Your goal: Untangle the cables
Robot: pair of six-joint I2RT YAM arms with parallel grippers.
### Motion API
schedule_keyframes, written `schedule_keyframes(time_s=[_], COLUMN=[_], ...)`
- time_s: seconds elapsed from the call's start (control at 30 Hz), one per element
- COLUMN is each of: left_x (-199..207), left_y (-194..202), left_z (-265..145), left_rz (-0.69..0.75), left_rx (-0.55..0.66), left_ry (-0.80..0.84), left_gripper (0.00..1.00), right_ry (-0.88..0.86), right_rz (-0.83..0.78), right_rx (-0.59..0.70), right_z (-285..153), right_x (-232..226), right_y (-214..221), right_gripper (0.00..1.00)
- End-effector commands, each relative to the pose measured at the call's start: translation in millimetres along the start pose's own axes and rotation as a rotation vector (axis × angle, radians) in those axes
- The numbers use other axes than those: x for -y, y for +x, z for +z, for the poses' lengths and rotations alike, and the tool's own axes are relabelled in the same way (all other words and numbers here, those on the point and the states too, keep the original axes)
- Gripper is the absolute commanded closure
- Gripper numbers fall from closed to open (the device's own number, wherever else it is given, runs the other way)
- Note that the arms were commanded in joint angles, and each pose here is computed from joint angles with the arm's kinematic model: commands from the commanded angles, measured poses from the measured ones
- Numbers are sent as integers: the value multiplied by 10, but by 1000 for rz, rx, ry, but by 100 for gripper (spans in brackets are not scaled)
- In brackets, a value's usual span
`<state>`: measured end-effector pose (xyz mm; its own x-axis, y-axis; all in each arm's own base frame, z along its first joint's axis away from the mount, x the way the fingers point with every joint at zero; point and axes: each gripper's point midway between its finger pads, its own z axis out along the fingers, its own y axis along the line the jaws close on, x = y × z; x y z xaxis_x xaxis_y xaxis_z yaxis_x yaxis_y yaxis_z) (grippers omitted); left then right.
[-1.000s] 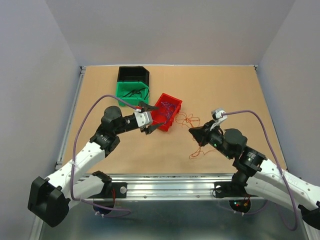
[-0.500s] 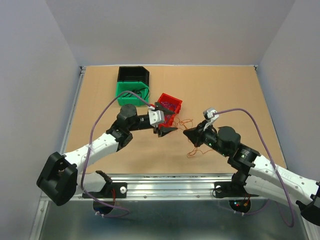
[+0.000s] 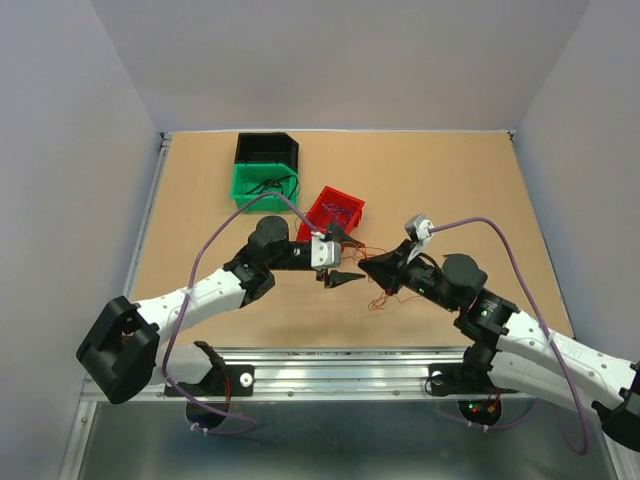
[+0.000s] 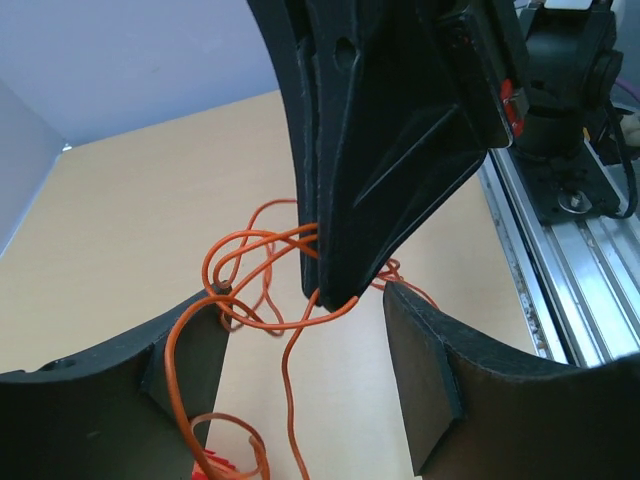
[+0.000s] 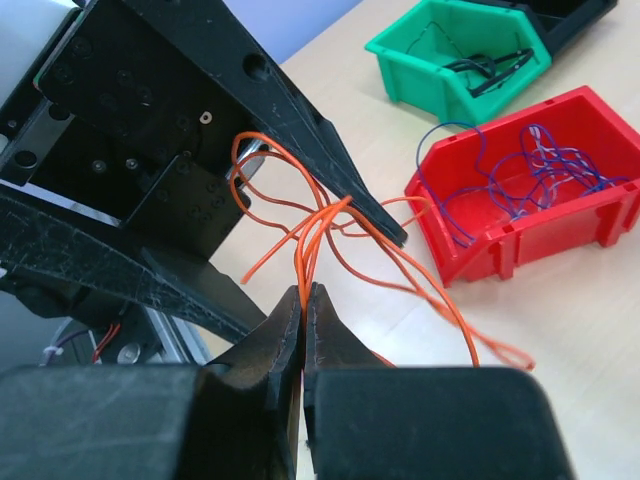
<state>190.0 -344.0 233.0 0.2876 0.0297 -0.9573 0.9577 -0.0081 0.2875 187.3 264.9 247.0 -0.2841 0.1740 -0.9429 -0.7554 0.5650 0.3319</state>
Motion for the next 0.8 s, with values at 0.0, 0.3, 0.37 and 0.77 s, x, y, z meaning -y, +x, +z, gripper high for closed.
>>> schedule_keyframes(time_s=[0.0, 0.3, 0.37, 0.77], left_x=[137, 208, 213, 188], left_y=[-57, 39, 67, 237], left_z=[52, 112, 117, 118], left_rz=[44, 10, 8, 20], left_rx=[28, 8, 0, -58], left_ry=[61, 101, 105, 102], left_gripper=[27, 28, 30, 78], right_ry=[-96, -130, -139, -146], right_rz=[-25, -22, -20, -31], right_rx=[59, 63, 65, 115], right_z=[45, 233, 258, 123], right_x=[-148, -182, -199, -206], right_y=[-73, -36, -45, -87], right_gripper=[99, 99, 99, 83])
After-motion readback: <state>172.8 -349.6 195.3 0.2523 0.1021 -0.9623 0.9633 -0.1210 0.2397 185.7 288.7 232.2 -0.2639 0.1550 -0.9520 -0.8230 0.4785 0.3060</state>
